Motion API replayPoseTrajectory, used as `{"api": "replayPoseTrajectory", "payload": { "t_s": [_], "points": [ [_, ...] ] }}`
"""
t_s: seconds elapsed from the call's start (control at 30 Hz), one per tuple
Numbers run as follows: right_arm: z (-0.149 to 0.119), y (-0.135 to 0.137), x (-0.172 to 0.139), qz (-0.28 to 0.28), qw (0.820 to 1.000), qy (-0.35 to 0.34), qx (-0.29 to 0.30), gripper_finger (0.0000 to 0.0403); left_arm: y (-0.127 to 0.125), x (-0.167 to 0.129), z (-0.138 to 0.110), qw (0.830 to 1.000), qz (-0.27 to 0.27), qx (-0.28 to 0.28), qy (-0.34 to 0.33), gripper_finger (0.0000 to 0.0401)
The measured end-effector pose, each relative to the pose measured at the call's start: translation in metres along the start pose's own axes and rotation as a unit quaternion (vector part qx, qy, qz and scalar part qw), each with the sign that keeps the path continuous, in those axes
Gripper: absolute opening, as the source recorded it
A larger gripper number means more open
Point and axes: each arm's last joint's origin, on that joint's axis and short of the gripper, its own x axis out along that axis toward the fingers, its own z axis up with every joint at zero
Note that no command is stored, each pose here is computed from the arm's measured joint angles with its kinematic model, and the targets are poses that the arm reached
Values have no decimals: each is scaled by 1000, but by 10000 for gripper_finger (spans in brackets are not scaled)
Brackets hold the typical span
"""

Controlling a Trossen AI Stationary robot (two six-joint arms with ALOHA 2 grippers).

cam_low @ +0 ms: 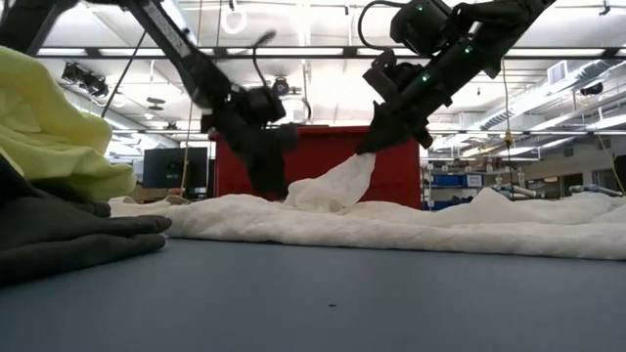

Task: Fold laundry
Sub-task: Fold the white blouse

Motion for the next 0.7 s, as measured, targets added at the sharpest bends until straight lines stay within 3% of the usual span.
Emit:
{"api": "replayPoseTrajectory", "payload": {
  "t_s": [0.13,0.27,0.37,0.53,0.6,0.7],
  "points": [
    [-4,0,-1,-46,999,-1,-12,2,-16,-44,29,1000,6,12,-13,2],
    [-7,4,-2,-47,998,6,-41,2,-38,-91,43,999,20,32,-36,1],
    [-10,8,-4,-65,996,2,-62,2,-49,-105,34,999,19,26,-21,1],
    [-10,25,-11,-107,989,-38,-92,2,-60,-89,-7,997,31,-13,70,1],
    [-5,37,-14,-62,991,-53,-109,2,-68,-79,-20,996,20,-21,87,1],
    [2,57,-19,84,985,-63,-134,2,-82,-65,-36,994,2,-27,109,0]
  ]
}}
